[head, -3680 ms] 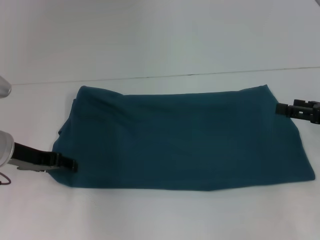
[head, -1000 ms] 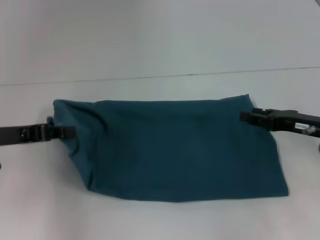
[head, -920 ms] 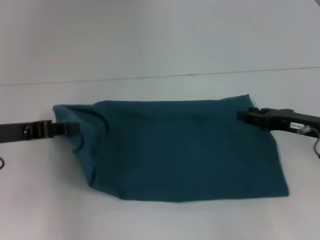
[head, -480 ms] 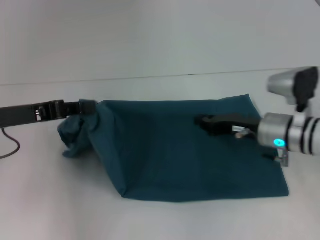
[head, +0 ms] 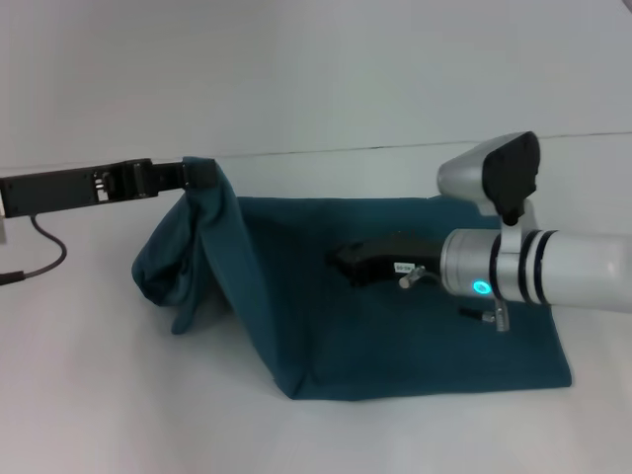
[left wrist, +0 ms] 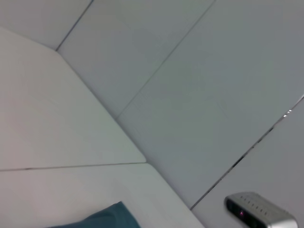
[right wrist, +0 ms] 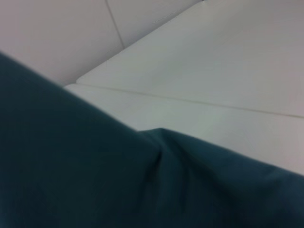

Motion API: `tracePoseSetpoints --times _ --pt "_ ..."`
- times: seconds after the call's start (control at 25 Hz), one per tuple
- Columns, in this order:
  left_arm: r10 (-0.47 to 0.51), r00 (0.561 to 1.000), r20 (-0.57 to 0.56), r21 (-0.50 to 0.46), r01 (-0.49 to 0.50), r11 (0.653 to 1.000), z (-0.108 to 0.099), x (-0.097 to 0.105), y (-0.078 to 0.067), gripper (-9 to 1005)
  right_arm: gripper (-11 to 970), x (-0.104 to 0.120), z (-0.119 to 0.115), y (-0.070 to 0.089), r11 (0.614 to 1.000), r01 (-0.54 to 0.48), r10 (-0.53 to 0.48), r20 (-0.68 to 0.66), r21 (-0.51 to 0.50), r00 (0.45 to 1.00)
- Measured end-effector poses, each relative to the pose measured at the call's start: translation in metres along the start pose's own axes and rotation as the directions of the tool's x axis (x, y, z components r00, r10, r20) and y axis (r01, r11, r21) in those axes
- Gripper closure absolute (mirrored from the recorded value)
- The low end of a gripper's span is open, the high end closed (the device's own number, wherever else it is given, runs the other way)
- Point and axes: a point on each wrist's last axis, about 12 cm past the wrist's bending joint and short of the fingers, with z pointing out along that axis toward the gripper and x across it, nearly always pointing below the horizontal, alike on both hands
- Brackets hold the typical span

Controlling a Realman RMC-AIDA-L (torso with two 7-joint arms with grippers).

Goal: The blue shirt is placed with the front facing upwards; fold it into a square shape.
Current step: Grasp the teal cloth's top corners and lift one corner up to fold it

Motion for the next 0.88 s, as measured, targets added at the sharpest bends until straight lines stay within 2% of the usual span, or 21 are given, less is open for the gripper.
tracePoseSetpoints --times 0.36,0.88 --pt "0.014 0.999 0.029 0.043 -0.015 0.999 0.007 -0.009 -0.005 994 959 -0.001 0.021 0.024 0.997 0.043 -0.045 -0.037 -0.063 0.998" --pt "0.047 0.996 0.074 0.053 -0.051 0.997 -0.001 -0.024 -0.008 994 959 -0.008 0.041 0.052 0.989 0.07 -0.081 -0.085 -0.13 0.993"
